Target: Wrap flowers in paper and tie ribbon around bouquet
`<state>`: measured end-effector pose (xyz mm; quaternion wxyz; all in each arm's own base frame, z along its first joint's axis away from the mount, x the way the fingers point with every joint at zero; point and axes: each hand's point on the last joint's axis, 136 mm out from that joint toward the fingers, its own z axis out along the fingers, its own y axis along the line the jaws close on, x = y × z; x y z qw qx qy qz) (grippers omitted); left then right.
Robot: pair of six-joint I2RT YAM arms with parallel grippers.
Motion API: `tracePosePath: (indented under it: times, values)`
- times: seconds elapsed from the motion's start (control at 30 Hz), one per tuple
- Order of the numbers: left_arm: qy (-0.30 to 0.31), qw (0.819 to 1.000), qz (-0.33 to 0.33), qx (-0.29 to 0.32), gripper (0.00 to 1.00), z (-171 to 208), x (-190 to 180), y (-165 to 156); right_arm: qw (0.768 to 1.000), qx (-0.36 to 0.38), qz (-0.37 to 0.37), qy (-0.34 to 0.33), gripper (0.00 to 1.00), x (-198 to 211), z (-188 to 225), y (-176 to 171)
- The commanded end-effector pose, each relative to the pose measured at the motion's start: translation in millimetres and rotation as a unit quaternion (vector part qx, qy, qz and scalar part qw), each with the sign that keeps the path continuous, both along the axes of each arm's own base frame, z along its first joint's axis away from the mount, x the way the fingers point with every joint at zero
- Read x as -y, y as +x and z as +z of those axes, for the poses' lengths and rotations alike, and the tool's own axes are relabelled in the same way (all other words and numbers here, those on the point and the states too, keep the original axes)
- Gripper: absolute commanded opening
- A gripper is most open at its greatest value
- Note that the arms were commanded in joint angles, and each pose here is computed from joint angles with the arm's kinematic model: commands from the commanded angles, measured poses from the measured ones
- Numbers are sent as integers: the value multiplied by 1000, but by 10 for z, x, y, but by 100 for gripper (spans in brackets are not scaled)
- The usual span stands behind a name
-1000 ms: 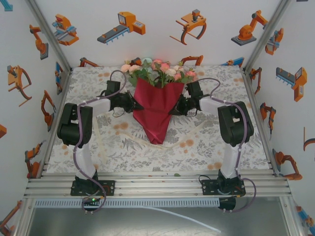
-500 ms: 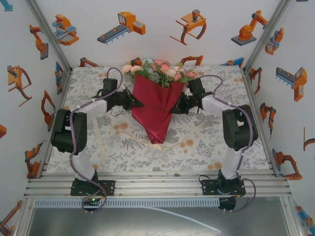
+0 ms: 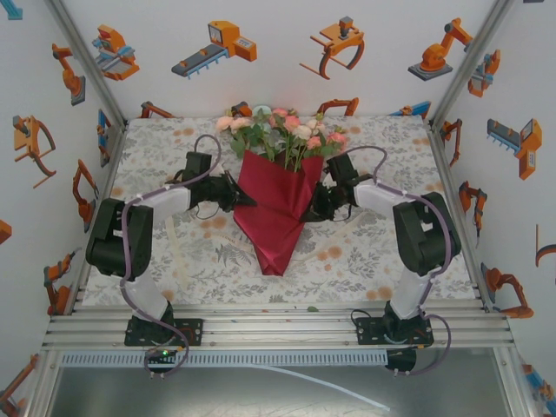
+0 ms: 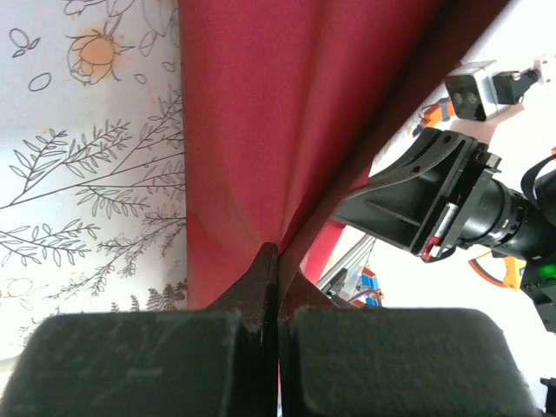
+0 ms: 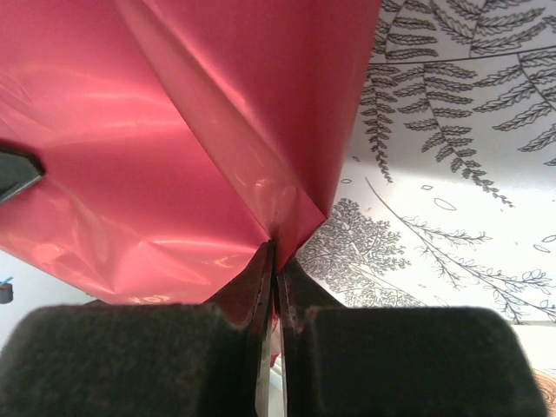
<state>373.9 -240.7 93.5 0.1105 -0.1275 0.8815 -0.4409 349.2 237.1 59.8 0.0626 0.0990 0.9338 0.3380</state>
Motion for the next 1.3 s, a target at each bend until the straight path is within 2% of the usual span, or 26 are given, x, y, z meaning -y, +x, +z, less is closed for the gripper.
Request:
tracePosePath:
  times: [0.0,0.2,0.27,0.4,0.47,0.67,0.8,1.1,1.27]
  values:
    - [15,1000,-10,1,2,-135,-23,-38,999,-10,10,-35,18,102,-179,-90]
    - [39,999,-17,4,34,-187,-55,-30,999,8,6,-52,48,146,-75,-10]
    - [51,998,-18,8,44,-177,-75,-17,998,15,1,-58,54,171,-17,18]
    - [78,997,-17,15,56,-151,-140,-8,998,28,-6,-64,61,224,102,58]
    - [90,996,-17,22,62,-111,-174,0,997,38,-10,-63,69,240,191,79]
    - [84,995,-8,55,79,149,-212,58,996,66,-33,-57,72,365,476,171]
    - [76,995,2,65,84,279,-261,100,994,81,-51,-51,72,470,641,234]
    - [50,995,36,83,84,520,-486,215,992,91,-83,-41,72,682,820,370]
    - [65,988,90,106,84,699,-877,286,978,71,-164,-107,72,1323,751,408]
